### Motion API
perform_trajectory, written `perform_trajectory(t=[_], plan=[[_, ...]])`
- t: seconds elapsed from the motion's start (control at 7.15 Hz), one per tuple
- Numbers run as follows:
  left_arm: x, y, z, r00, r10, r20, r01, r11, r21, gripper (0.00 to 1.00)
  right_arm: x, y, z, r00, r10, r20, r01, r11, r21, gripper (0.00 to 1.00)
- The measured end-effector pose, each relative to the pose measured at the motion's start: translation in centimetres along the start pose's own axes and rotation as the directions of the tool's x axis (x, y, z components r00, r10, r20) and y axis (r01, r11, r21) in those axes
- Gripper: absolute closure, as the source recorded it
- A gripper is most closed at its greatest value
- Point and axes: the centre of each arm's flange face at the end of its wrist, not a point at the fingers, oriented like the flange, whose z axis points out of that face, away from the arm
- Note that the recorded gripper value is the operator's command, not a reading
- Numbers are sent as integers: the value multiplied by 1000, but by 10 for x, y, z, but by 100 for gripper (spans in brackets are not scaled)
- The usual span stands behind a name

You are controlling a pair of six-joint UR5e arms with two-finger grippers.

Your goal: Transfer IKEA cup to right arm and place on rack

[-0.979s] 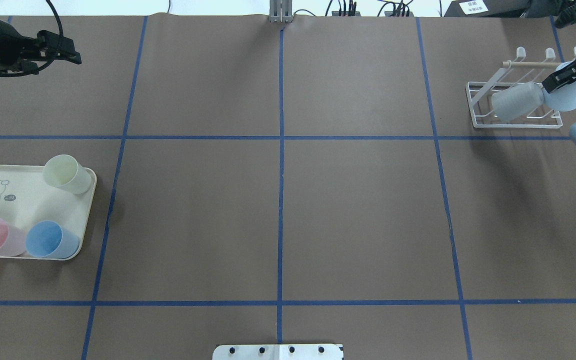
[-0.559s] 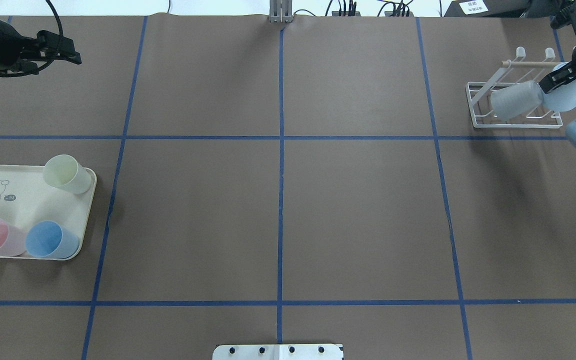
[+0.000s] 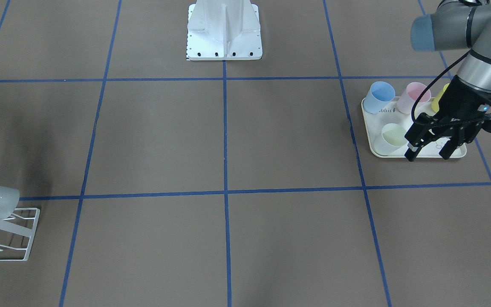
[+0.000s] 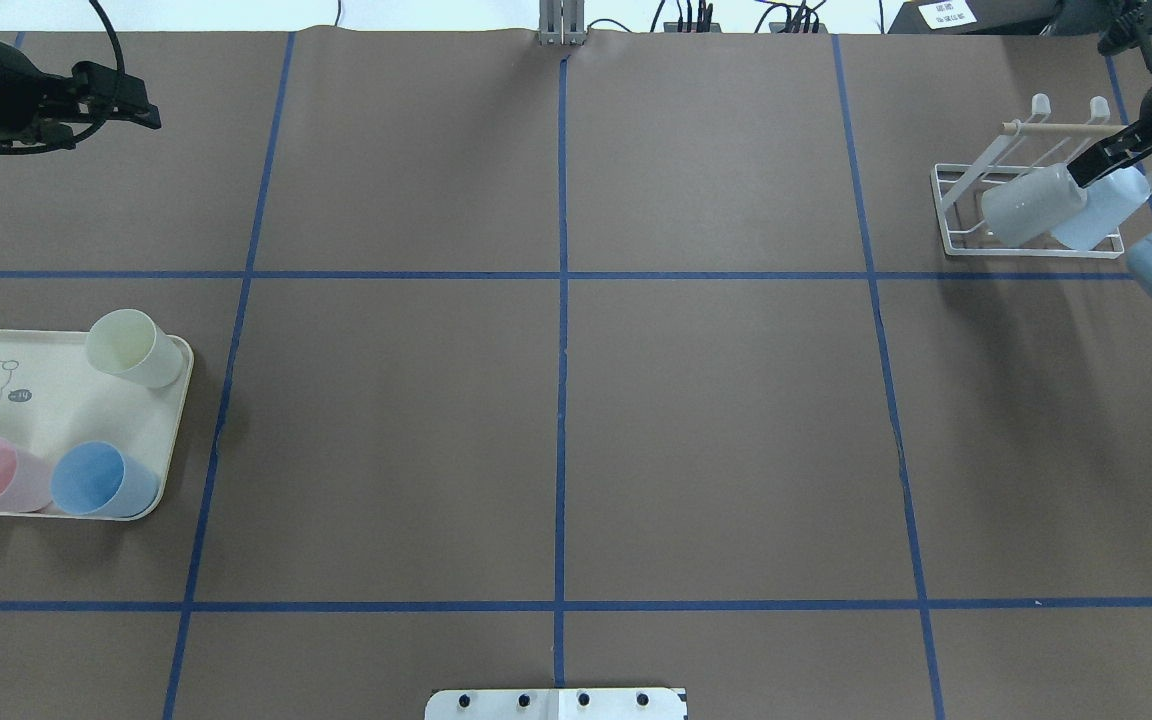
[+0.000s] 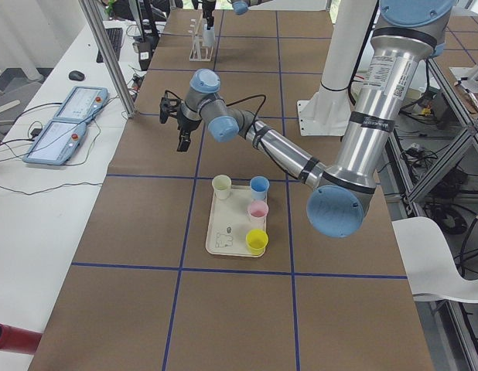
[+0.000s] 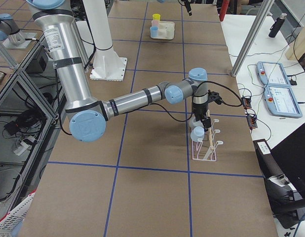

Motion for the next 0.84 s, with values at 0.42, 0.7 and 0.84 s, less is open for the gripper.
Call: perform_trajectory(t=[0.42,0.7,0.84], plan=[[-70,23,6,989,124,81,-121,992,-46,0,-9,-6,-9,995,76,64,-79,995,55,0],[-115,50,18,981,139,132,-124,986,-115,11,-18,-9,-15,984,136,115,-144,987,69,0],[-123,57,28,981,135,142,-114,983,-145,18,-24,-10,-14,979,151,134,-163,983,80,0]])
